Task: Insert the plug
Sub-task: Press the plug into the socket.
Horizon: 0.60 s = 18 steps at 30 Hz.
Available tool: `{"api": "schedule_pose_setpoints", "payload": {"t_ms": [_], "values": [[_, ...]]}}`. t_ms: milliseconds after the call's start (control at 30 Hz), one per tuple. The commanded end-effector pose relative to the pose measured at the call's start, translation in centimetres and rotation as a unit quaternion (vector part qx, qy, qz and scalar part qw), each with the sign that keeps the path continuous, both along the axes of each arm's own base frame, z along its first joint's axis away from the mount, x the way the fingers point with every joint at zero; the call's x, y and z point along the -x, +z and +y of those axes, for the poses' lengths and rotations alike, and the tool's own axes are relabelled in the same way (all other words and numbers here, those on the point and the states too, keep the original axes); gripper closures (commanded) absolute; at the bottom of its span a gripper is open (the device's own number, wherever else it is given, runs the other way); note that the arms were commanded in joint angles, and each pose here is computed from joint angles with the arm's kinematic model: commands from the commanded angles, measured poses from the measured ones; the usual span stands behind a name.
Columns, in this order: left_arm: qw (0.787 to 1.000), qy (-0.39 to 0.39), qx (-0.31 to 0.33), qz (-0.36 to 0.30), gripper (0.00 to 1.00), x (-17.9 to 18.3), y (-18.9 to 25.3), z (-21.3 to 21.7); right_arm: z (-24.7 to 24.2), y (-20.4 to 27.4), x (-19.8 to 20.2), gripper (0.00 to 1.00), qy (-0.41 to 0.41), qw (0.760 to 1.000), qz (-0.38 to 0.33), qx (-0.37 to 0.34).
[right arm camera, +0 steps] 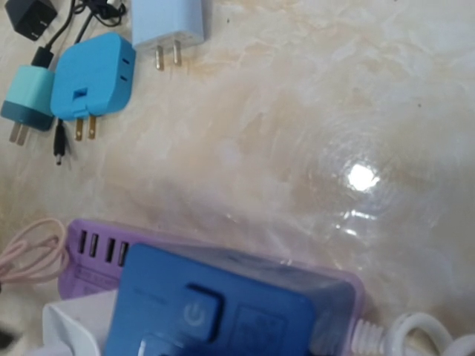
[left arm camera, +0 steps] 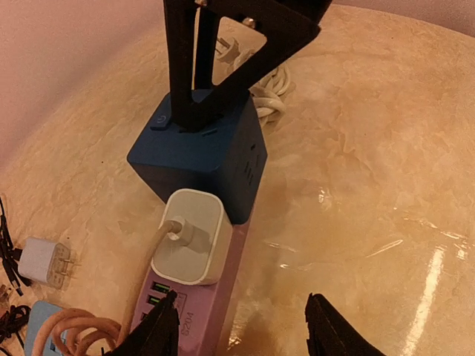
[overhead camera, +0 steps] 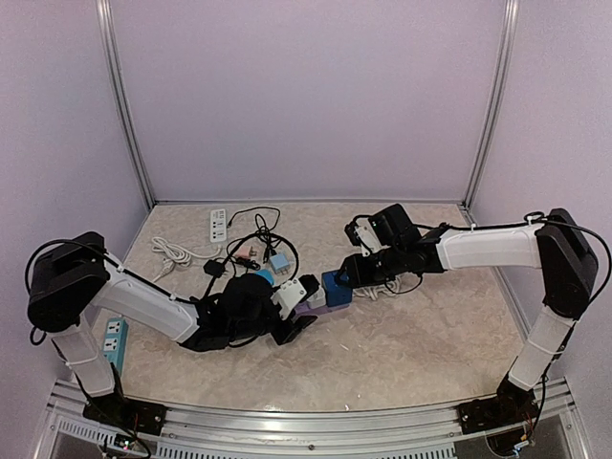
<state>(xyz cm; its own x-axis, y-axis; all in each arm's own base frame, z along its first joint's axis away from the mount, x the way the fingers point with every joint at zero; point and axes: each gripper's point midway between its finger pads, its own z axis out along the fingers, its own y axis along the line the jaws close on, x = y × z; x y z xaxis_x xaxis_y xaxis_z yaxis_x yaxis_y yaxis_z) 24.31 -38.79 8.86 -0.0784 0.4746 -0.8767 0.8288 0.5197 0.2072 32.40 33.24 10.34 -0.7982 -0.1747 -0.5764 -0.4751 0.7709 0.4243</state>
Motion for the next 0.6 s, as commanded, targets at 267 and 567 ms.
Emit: {"api": "schedule_pose_setpoints", "payload": {"t_ms": [267,567], "values": [[0.998,0.044,-0.043,-0.030,0.40,-4.4,-0.4,0.2,-0.4,-2.1,1.0,0.59,0.021,0.999,0.030,0.038],[0.999,0.002,-0.045,-0.019,0.44,-4.6,-1.5,-1.3,-0.3,-2.1,1.3,0.59,0.031,0.998,0.030,0.038]]}}
